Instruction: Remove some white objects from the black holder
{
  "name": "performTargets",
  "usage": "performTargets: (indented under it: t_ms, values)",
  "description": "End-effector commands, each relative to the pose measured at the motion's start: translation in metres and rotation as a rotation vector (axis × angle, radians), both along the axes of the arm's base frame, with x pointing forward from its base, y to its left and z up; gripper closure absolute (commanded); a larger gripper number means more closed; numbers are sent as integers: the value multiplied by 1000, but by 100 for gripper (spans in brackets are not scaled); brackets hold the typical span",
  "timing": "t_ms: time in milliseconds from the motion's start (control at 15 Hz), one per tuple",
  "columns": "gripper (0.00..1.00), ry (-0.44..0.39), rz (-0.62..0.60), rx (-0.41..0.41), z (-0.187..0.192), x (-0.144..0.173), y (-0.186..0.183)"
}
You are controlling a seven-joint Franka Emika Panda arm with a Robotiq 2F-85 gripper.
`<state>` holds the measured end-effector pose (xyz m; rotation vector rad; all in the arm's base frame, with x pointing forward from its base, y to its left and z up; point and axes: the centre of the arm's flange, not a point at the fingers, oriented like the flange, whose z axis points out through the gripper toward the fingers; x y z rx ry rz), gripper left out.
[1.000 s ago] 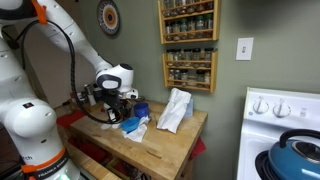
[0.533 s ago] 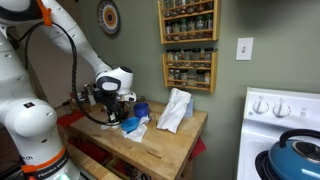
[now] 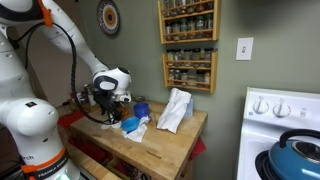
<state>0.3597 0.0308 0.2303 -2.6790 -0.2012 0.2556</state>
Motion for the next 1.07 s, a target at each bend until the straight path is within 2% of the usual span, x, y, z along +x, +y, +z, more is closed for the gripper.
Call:
performTargets:
  t_ms: [0, 467, 1000]
  values:
    - [0, -19, 19, 27, 0, -28, 14]
    - [0, -47, 34, 47, 6, -29, 18]
    - [0, -182, 60, -47, 67, -28, -11]
